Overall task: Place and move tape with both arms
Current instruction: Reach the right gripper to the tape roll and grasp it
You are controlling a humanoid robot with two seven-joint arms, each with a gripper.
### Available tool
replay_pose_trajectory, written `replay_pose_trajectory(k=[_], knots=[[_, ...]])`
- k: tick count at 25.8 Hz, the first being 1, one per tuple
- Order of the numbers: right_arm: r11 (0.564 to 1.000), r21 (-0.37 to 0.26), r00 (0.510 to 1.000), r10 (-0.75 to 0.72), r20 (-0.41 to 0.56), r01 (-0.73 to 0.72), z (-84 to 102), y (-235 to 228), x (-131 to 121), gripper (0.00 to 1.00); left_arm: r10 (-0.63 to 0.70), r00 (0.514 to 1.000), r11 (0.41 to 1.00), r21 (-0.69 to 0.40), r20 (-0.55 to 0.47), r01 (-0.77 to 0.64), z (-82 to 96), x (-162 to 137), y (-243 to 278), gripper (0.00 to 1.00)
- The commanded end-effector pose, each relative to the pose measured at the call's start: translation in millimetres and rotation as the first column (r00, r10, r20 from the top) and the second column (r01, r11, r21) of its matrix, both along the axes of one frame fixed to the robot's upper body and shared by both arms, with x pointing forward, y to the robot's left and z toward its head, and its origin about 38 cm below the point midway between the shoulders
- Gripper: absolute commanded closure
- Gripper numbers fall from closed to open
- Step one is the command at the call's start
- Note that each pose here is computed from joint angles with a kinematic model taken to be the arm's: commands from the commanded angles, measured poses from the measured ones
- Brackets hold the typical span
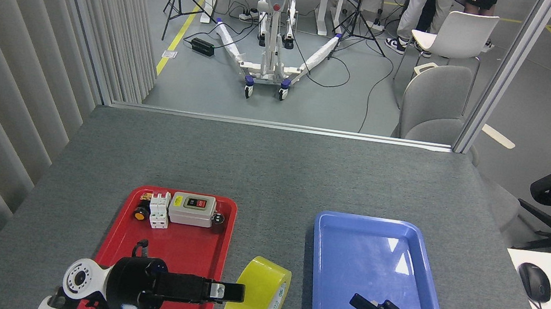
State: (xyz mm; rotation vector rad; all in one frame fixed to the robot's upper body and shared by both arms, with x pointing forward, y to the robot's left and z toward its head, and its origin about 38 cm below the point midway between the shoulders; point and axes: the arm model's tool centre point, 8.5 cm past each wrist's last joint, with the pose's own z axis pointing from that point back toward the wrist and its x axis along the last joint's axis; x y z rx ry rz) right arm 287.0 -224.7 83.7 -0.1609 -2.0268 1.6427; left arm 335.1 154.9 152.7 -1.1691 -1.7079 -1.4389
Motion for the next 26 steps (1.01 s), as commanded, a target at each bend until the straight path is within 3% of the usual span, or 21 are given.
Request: replay_pose_trajectory(k=[1,9,11,17,20,22,26], knots=[[0.999,0.032,1.0,0.022,-0.008,-0.022,2.2,18,-1,0.06,0.002,1.0,1.0,0.008,0.007,-0.002,1.0,4,1,1.0],[0.994,0.102,0.999,0.032,0.031,-0.036,15.7,49,23,0.06,0.004,1.0,1.0,0.015,0.023,-0.004,-0.2,3,4,1.0],[0.995,0.079,0.998,0.062,0.014,-0.063,12.9,60,21,0.06,0.003,1.0,1.0,0.015,0.025,-0.004,0.2,3,4,1.0],[0.992,0.088,0.996,0.092,0.006,-0.093,13.0,89,29,0.06,0.005,1.0,1.0,0.017,0.028,-0.005,0.1,3,5,1.0],[0.988,0.117,0.995,0.096,0.009,-0.096,16.0,103,37,0.11,0.005,1.0,1.0,0.017,0.028,-0.005,-0.3,2,5,1.0],[0.989,0.104,0.995,0.103,-0.001,-0.102,14.1,109,40,0.13,0.006,0.999,1.0,0.017,0.034,-0.006,0.3,3,5,1.0],[0.99,0.092,0.994,0.111,-0.003,-0.111,13.8,111,43,0.28,0.007,0.999,1.0,0.015,0.034,-0.007,0.4,3,5,1.0]])
